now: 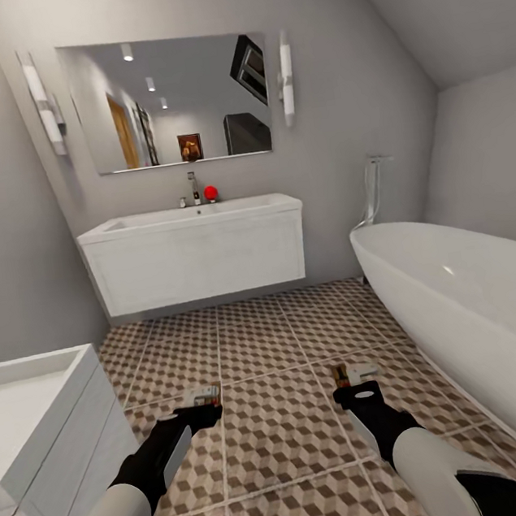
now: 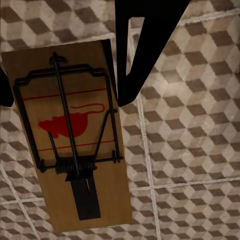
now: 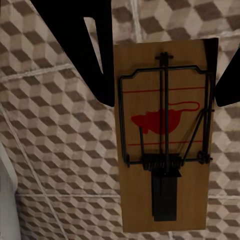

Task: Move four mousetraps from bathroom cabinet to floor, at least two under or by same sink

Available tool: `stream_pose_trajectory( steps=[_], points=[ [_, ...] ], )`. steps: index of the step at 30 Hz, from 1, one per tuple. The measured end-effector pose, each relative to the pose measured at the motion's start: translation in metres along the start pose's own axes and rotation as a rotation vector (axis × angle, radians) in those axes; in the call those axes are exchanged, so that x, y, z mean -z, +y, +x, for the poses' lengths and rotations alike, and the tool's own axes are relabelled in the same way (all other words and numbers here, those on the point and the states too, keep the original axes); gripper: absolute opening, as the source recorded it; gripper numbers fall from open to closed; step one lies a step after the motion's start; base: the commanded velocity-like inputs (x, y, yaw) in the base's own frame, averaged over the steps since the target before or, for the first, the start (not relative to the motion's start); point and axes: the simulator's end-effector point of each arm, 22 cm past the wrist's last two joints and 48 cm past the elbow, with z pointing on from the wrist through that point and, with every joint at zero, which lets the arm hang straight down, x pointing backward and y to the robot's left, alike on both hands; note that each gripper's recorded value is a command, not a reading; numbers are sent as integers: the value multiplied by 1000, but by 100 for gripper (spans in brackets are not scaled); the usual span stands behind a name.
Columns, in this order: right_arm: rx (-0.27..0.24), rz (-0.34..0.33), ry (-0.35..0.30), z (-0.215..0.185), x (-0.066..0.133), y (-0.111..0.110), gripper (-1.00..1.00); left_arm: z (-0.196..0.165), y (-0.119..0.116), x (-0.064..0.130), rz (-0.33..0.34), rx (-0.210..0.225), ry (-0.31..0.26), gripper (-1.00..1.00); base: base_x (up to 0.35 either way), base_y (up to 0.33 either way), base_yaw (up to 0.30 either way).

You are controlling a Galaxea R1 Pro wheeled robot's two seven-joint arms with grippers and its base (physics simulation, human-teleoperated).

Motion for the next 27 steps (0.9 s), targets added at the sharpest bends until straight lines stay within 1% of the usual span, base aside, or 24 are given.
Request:
stream_pose_trajectory(
  steps=[5, 15, 27],
  points=[
    [0, -1, 0, 0, 0, 0, -100, -4, -1, 1, 2, -1, -8, -100, 129, 0, 0],
    [1, -2, 0, 0, 0, 0, -100, -5, -1, 1, 1, 1, -9, -100, 28, -3, 0],
    [0, -3, 0, 0, 0, 0, -100, -1, 0, 0, -1, 1, -3, -100, 243, -117, 0]
  ],
)
